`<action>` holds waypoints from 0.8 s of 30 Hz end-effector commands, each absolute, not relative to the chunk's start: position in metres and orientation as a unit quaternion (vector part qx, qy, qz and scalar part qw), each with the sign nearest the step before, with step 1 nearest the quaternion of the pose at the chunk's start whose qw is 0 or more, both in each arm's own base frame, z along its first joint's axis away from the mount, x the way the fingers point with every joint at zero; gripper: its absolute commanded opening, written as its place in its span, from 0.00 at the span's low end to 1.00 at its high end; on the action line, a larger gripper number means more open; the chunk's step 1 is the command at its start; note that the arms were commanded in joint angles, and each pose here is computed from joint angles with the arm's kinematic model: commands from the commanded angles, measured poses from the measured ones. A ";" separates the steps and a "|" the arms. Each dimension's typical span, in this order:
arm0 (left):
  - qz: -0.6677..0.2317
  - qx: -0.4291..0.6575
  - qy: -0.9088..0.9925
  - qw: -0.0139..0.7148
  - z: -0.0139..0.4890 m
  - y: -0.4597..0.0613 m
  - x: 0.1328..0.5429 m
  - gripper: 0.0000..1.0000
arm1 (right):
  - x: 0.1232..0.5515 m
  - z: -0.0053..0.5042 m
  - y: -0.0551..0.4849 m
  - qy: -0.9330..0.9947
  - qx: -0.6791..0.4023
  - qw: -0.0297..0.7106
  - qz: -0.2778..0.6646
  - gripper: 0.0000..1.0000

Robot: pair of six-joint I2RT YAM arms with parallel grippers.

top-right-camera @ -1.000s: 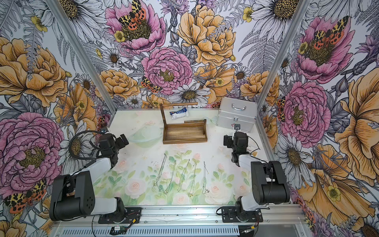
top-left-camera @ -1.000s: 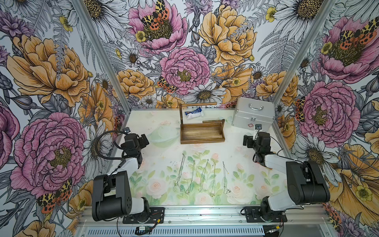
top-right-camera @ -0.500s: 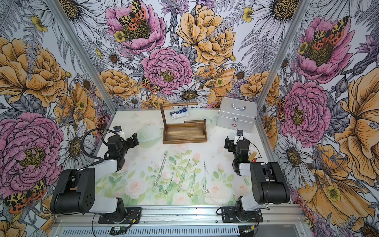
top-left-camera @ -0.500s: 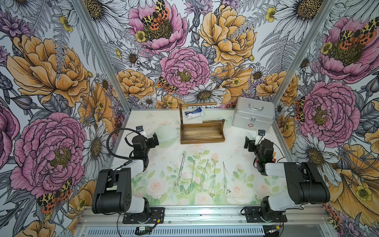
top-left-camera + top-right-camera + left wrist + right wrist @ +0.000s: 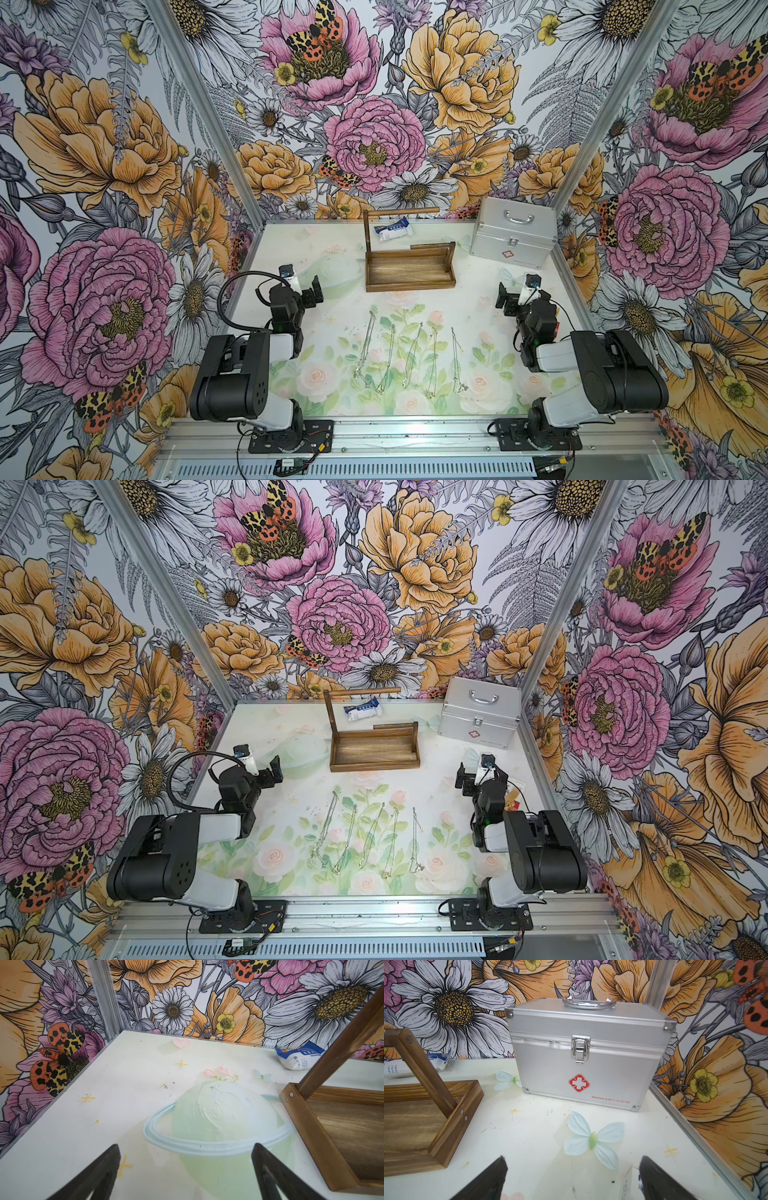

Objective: Take the necklace off the jewelry display stand
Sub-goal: Reset both arms

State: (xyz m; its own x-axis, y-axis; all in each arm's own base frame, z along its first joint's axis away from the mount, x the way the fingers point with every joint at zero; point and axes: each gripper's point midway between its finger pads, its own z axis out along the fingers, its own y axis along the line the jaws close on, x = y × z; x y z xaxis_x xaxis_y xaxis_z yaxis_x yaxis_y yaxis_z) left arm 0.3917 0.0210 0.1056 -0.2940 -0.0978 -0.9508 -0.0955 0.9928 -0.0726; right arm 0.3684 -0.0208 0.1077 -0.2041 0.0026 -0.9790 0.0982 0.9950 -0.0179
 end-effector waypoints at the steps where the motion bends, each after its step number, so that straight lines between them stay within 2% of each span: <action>1: -0.005 -0.016 0.771 0.637 0.122 0.004 0.396 0.99 | 0.374 0.125 -0.019 0.751 0.030 0.658 -0.041 1.00; 7: 0.009 -0.033 0.787 0.617 0.117 0.011 0.403 0.99 | 0.402 0.112 -0.021 0.799 0.036 0.597 -0.055 1.00; 24: 0.003 -0.044 0.787 0.616 0.117 0.015 0.403 0.99 | 0.401 0.111 -0.026 0.800 0.047 0.596 -0.052 1.00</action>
